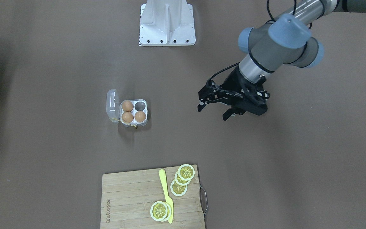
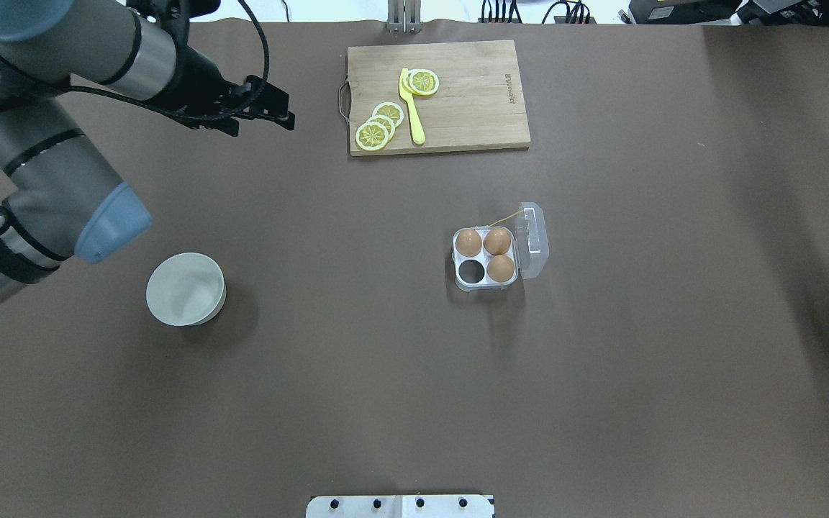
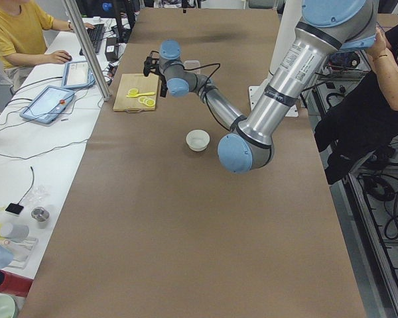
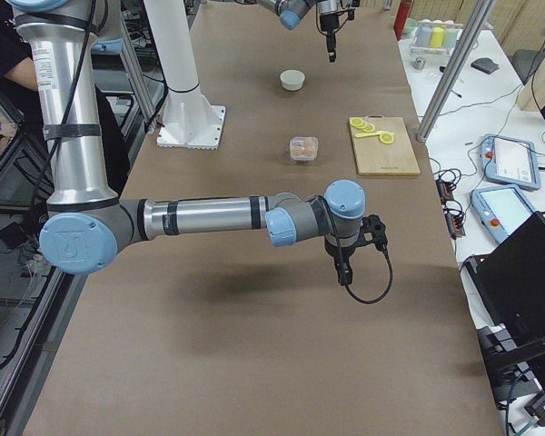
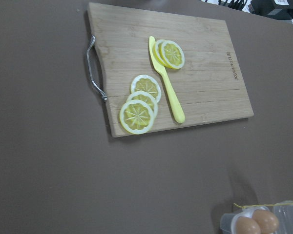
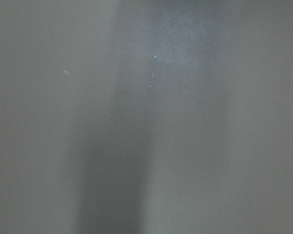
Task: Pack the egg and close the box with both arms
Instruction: 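Withdraw the left gripper toward its rest pose while the right arm starts moving in, then move the right gripper over the egg box's open clear lid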
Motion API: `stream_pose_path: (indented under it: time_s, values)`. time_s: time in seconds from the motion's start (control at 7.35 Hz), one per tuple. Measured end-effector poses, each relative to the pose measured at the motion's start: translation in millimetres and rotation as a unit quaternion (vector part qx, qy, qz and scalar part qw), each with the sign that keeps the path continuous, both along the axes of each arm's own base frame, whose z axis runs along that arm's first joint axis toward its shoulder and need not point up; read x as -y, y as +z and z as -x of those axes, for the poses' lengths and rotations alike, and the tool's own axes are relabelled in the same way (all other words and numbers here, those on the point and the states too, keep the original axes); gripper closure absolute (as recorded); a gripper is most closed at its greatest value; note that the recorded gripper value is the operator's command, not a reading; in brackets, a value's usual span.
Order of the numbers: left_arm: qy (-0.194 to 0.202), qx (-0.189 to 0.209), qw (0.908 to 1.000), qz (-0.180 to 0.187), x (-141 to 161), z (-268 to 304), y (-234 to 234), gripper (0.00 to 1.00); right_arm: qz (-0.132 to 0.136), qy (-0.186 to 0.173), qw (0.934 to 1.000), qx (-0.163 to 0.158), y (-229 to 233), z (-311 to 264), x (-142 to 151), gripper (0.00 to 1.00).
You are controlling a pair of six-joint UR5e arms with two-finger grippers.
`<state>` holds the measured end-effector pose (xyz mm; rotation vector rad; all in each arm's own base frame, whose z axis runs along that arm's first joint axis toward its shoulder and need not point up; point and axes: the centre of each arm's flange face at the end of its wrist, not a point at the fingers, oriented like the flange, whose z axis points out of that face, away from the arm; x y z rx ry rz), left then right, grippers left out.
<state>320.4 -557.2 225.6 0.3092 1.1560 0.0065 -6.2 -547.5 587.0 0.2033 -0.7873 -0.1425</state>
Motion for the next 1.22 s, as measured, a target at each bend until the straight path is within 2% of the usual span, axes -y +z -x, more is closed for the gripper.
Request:
stream_pose_path:
  time_s: [0.14, 0.27, 0.54, 0.68, 0.95, 1.22]
  values:
    - [0.003, 0.036, 0.9993, -0.007, -2, 30, 20, 0.02, -0.011, -0.014, 0.9998, 0.002, -7, 14, 1, 0.34]
    - [0.011, 0.071, 0.9973, -0.018, -4, 60, 49, 0.02, -0.028, -0.042, 0.9987, 0.006, -20, 46, 0, 0.46]
    - [0.031, 0.115, 0.9921, -0.038, -1, 116, 109, 0.02, -0.063, -0.111, 0.9917, 0.014, -51, 122, -8, 0.47]
    - [0.037, 0.131, 0.9896, -0.047, 0, 142, 136, 0.02, -0.081, -0.142, 0.9864, 0.018, -69, 159, -11, 0.55]
    - [0.053, 0.163, 0.983, -0.066, 3, 181, 185, 0.02, -0.116, -0.189, 0.9749, 0.017, -103, 220, -23, 0.59]
    - [0.069, 0.184, 0.9778, -0.072, -1, 208, 227, 0.02, -0.146, -0.232, 0.9617, 0.011, -136, 284, -39, 0.72]
